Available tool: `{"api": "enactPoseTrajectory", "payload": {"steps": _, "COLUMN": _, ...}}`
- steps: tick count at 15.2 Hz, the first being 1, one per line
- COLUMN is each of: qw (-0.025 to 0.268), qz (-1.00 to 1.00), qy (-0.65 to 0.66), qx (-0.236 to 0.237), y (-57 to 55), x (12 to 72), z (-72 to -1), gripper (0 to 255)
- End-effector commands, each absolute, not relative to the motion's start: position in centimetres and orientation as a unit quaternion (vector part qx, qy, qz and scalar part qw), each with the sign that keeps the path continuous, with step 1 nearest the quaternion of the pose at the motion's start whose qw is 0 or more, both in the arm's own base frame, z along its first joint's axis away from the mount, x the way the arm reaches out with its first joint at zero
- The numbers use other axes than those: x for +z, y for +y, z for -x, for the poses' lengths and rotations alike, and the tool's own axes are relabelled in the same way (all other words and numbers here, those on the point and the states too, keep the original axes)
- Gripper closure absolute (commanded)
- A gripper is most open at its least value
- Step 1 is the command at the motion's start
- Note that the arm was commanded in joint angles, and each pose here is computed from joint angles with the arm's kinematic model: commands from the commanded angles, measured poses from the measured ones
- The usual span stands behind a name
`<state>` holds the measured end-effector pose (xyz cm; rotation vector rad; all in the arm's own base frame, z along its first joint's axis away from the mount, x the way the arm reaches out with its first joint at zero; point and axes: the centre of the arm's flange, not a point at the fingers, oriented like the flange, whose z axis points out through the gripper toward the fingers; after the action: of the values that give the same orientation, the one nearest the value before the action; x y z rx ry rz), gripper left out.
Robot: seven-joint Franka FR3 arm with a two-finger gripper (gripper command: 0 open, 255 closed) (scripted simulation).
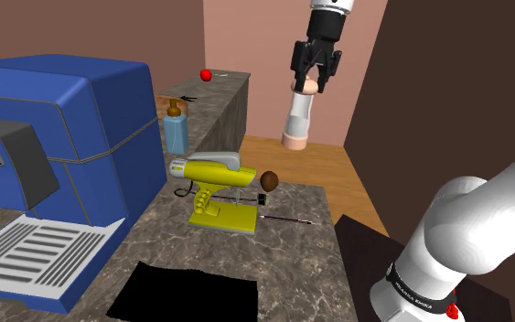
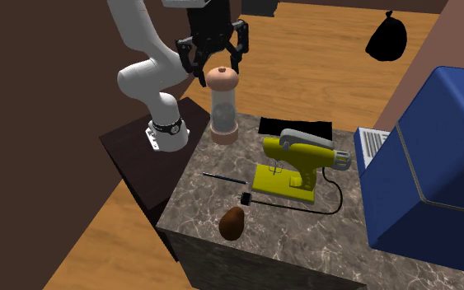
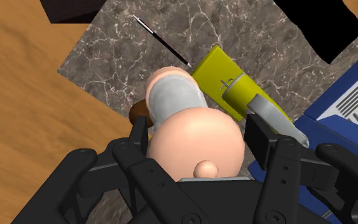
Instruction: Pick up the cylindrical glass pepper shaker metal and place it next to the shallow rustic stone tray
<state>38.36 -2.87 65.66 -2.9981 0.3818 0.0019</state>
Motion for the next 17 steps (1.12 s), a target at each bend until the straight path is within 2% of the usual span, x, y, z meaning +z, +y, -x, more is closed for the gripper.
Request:
{"api": "enactPoseTrajectory", "payload": {"steps": 1, "qw": 0.059, "qz": 0.990, "qy": 0.127, "qx": 0.001, "y": -0.3, "x": 65.6, "z": -37.1, "gripper": 255}}
{"api": "enactPoseTrajectory", "payload": {"steps": 11, "qw": 0.059, "qz": 0.990, "qy": 0.127, "qx": 0.001, "y": 12.2, "x": 65.7, "z": -32.1, "gripper": 255}}
{"api": "enactPoseTrajectory", "payload": {"steps": 17, "qw": 0.059, "qz": 0.990, "qy": 0.127, "qx": 0.001, "y": 12.2, "x": 62.5, "z": -32.1, "gripper": 255}}
